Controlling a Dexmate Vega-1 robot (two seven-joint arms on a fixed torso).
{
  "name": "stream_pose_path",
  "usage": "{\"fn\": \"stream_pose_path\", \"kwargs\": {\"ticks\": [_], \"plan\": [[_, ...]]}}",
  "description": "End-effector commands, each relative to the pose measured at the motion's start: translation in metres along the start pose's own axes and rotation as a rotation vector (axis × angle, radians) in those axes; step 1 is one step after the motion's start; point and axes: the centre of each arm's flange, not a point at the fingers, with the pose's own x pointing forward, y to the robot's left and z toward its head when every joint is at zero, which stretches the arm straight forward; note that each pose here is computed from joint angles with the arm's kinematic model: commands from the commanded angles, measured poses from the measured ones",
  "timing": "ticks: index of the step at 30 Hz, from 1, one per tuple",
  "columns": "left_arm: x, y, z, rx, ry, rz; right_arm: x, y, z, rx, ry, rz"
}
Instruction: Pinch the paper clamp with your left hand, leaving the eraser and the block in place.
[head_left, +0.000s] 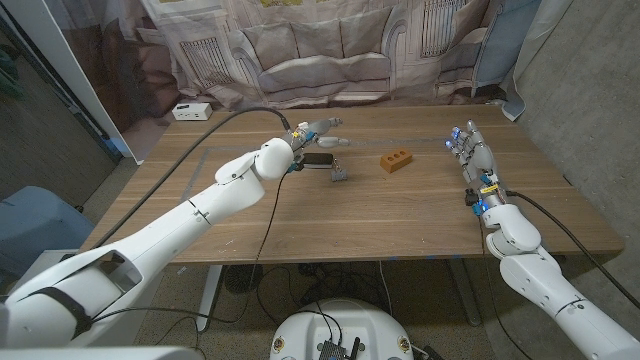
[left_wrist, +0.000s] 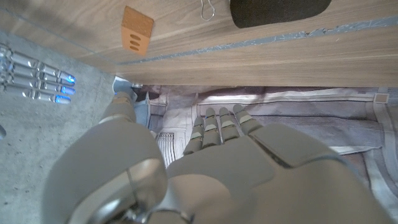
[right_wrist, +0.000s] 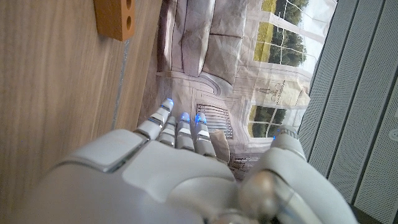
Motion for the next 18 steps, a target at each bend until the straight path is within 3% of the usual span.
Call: {"fn": "stream_pose_path", "kwargs": {"ticks": [1,11,18], "plan": [[-0.013,0.005,-0.005,-0.128,-0.004,0.136,0.007,-0.009,-0.007,-0.029,-0.002,0.045],[-0.043,0.027,-0.014,-0.198,-0.083,0.185,0.007,0.001,-0.004,0.009,-0.008,0.049],[-0.060,0.035,-0.037,-0.313,-0.133,0.201,0.007,0.016,-0.006,0.007,-0.035,0.034]]}}
